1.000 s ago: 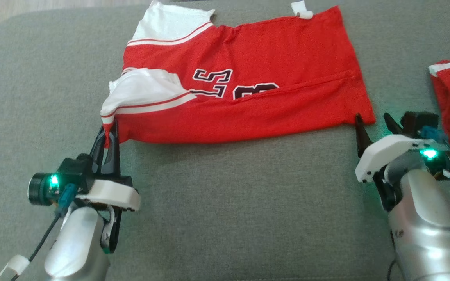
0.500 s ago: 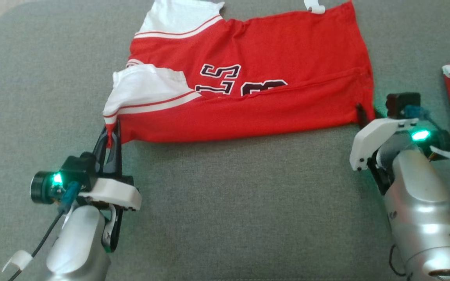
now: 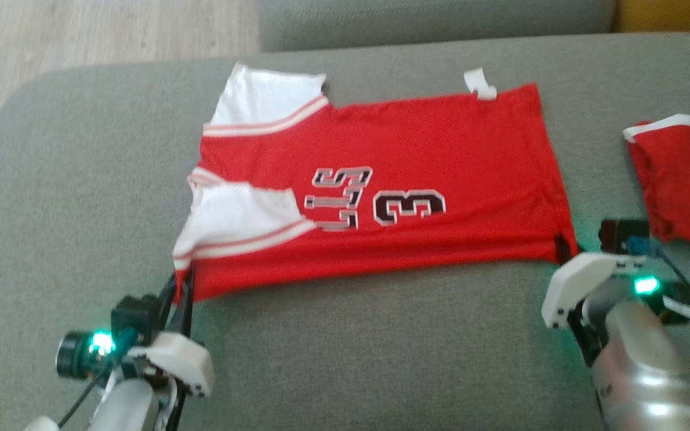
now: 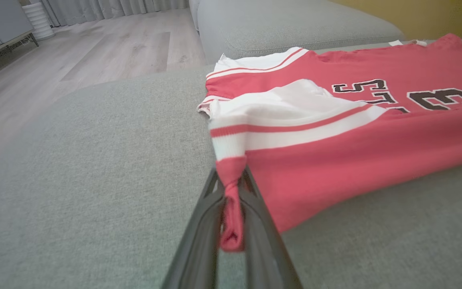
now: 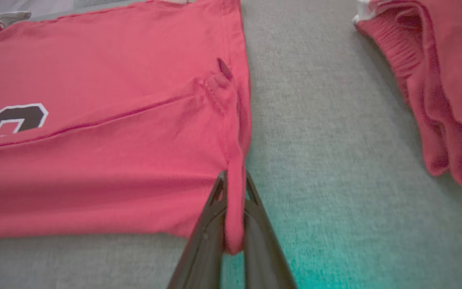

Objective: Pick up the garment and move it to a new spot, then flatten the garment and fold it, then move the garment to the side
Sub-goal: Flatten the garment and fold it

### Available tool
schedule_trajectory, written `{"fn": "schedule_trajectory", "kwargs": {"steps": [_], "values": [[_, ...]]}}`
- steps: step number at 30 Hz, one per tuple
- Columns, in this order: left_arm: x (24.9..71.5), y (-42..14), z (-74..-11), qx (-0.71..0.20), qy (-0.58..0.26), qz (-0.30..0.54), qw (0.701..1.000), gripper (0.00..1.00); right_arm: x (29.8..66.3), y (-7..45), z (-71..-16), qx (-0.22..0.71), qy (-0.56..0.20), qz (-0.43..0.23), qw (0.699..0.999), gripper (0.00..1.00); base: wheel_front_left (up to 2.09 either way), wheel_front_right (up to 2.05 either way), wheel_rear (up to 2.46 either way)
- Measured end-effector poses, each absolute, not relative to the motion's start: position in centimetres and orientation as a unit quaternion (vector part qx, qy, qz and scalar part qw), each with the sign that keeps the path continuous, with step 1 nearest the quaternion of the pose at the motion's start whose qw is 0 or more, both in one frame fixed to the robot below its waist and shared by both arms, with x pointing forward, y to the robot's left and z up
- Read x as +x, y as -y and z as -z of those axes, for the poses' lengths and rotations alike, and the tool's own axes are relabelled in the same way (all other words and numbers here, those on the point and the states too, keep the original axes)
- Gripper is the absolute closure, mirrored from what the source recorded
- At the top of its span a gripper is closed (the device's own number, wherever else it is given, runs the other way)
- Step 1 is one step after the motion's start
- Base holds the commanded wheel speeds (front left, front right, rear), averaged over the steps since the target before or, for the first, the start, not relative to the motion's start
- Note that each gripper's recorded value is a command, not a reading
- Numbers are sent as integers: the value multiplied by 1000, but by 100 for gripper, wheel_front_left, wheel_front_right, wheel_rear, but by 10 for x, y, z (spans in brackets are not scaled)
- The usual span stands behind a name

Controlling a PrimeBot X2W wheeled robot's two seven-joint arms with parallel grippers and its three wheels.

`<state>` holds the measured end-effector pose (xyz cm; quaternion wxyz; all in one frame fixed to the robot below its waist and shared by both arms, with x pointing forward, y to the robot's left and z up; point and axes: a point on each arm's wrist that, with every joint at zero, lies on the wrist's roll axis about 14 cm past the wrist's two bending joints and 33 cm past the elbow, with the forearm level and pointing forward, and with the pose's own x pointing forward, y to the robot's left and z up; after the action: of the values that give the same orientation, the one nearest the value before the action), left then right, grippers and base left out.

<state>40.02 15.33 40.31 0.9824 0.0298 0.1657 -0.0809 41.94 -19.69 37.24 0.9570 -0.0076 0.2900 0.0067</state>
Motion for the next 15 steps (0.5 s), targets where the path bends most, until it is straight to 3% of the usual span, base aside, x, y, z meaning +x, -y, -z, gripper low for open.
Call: {"fn": "schedule_trajectory", "kwargs": {"steps": [10, 15], "values": [[356, -146, -391, 29, -218, 103, 970, 100, 371, 208, -369, 36, -301, 19, 953, 100, 0, 0, 0], [347, -142, -387, 29, -232, 107, 966, 100, 363, 208, -371, 48, -300, 20, 953, 100, 0, 0, 0]]}}
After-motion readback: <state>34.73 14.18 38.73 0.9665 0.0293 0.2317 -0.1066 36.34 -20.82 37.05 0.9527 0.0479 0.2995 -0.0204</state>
